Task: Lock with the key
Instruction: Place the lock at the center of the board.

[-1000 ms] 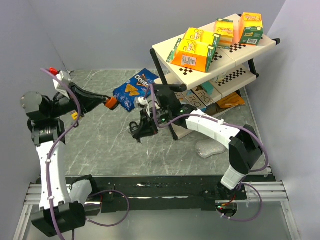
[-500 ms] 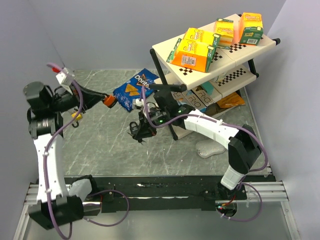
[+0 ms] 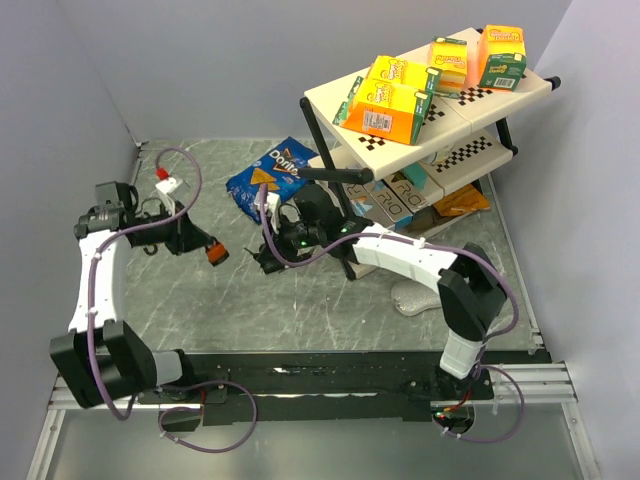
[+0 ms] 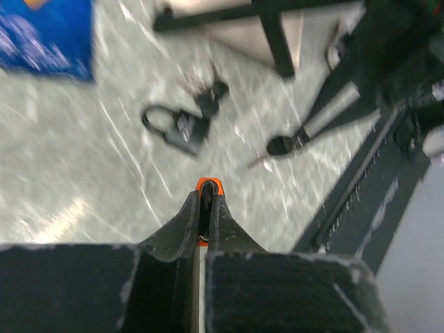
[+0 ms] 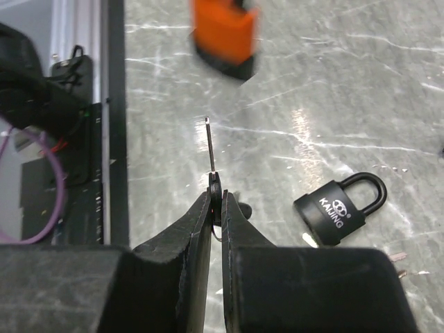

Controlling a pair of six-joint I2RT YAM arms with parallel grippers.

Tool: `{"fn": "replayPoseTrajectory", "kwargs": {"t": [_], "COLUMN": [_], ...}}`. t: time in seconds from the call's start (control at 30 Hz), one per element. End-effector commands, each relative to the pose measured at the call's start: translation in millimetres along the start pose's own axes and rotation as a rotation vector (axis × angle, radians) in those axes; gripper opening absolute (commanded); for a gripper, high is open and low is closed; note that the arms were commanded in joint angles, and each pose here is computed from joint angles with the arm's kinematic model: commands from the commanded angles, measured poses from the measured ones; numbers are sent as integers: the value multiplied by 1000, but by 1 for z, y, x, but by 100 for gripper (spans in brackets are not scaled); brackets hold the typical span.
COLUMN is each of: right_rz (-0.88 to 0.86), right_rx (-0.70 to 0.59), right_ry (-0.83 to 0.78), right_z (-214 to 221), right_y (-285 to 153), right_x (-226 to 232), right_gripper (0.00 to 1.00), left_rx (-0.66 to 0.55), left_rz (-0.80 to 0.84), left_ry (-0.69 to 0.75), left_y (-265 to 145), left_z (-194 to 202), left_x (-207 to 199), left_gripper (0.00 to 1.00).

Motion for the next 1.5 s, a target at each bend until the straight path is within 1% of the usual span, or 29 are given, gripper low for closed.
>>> {"fn": "replayPoseTrajectory", "kwargs": {"t": [0.0, 0.07, 0.1, 0.17, 0.23, 0.3, 0.33, 0.53, 0.67, 0.7, 0.73, 0.83, 1.07, 1.27, 1.47], "right_rz": [41, 40, 38, 28, 17, 15, 19, 30, 32, 32, 32, 28, 29, 25, 25], "right_rx": [-76, -74, -71, -70, -66, -62, -58, -50, -46, -43, -44, -44, -48, -40, -26], "right_ry": [-30, -35, -37, -45, -44, -44, -42, -42, -40, -38, -39, -41, -46, -35, -8], "right_z": [-21, -20, -18, -16, -14, -12, -11, -10, -9, -7, -8, -8, -9, -4, 3], "right_y": [14, 15, 15, 14, 13, 13, 12, 8, 6, 6, 5, 5, 4, 5, 10], "right_x": [-16, -17, -17, -15, -13, -12, -12, -14, -14, -14, -14, -13, -15, -14, -16], "right_gripper": [0, 0, 0, 0, 0, 0, 0, 0, 0, 0, 0, 0, 0, 0, 0], "left_rx": [155, 205, 224, 241, 239, 261, 291, 382, 412, 407, 413, 417, 416, 440, 429], "left_rz": [70, 105, 123, 141, 122, 126, 136, 175, 169, 163, 162, 154, 116, 109, 83], "left_ry": [-13, -10, -35, -43, -46, -63, -80, -160, -192, -180, -208, -216, -189, -165, -135], "left_y": [5, 9, 10, 14, 19, 24, 29, 43, 54, 58, 62, 70, 84, 95, 99], "left_z": [51, 66, 73, 79, 77, 82, 88, 108, 121, 120, 122, 120, 102, 102, 94], "left_x": [5, 11, 11, 18, 29, 39, 46, 66, 79, 84, 87, 100, 136, 151, 160], "left_gripper": [1, 1, 1, 1, 1, 1, 1, 1, 1, 1, 1, 1, 1, 3, 6]}}
Point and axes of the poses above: each gripper's point midway between its finger pads, its own y axis out along the fingers, its own x axis along the line the jaws close on, z = x × y, the point moved 1 cm from there along -y, back along the fingers, and after that the axes turned 15 degrees about -y, right-handed, at the moved point
